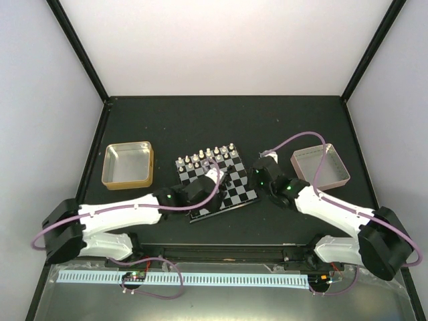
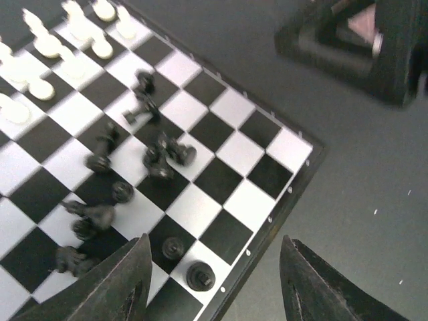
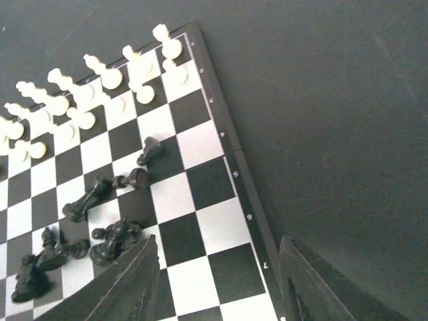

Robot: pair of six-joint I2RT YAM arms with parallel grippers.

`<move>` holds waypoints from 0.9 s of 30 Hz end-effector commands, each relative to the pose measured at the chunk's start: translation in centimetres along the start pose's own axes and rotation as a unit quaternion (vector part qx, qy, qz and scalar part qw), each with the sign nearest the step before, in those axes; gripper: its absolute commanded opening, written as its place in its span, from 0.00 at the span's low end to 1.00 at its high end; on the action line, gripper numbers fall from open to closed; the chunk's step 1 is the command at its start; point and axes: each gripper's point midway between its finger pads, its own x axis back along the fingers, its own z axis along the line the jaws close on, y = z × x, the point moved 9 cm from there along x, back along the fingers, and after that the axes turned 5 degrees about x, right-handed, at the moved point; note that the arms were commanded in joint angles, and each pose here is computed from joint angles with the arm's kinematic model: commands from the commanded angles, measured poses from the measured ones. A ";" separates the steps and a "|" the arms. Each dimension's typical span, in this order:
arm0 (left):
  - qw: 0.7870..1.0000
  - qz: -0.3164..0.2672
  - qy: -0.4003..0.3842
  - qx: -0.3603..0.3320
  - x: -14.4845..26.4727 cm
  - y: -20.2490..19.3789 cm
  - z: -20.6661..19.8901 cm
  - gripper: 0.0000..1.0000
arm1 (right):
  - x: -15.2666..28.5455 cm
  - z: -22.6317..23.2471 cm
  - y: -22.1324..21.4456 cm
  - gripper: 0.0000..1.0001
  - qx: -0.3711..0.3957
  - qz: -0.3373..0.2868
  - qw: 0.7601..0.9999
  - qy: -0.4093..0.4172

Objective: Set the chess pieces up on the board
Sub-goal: Place the chess piece on the chessboard, then pick up the chess piece from the chessboard.

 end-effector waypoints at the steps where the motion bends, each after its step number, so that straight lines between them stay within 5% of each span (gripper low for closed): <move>1: 0.997 -0.060 0.002 0.048 3.2 3.3 1.2 0.56 | 0.4 1.3 1.0 0.50 0.024 0.011 0.999 0.045; 12: 0.968 -0.188 0.062 0.153 10.6 4.9 9.2 0.67 | -2.0 3.9 0.8 0.49 0.050 0.090 0.990 0.101; 27: 0.958 -0.245 0.107 0.100 18.6 4.7 11.2 0.73 | -5.3 6.2 0.8 0.41 0.070 0.144 0.986 0.043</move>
